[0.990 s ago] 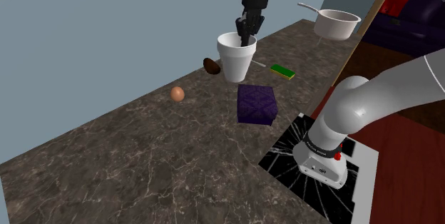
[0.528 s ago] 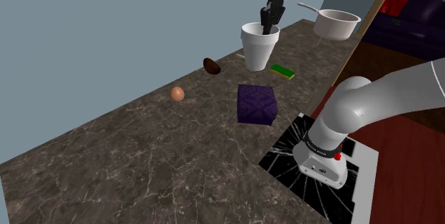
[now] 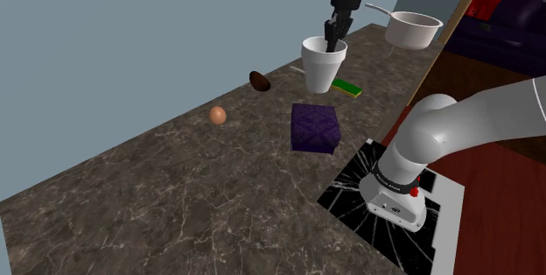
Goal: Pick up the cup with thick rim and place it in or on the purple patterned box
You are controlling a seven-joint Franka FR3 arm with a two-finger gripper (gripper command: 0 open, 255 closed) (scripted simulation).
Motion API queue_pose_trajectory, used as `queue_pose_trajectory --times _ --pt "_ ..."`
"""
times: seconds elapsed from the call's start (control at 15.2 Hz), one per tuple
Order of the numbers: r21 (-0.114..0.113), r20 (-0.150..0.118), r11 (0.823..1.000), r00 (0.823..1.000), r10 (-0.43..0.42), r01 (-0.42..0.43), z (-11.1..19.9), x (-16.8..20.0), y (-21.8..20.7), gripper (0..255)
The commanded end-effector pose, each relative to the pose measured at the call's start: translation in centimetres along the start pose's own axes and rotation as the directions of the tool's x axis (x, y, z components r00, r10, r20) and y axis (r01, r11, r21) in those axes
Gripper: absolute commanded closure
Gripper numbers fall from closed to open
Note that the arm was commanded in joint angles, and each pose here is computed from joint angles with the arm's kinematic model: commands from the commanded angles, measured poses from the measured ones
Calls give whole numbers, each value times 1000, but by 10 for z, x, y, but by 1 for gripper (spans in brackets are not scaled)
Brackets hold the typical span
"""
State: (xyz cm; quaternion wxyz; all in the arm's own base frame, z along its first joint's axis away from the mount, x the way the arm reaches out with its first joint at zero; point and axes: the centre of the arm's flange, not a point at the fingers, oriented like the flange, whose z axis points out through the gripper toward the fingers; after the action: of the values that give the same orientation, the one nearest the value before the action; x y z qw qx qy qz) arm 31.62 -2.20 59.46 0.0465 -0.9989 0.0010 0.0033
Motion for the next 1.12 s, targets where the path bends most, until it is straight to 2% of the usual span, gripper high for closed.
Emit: queue_pose_trajectory --times 0.0,0.86,1.06 --pt "0 -1 1000 1000 0 0 10 -1 1 255" --pt "0 -1 1000 1000 0 0 78 -1 7 255" --pt "0 -1 1000 1000 0 0 78 -1 7 255"
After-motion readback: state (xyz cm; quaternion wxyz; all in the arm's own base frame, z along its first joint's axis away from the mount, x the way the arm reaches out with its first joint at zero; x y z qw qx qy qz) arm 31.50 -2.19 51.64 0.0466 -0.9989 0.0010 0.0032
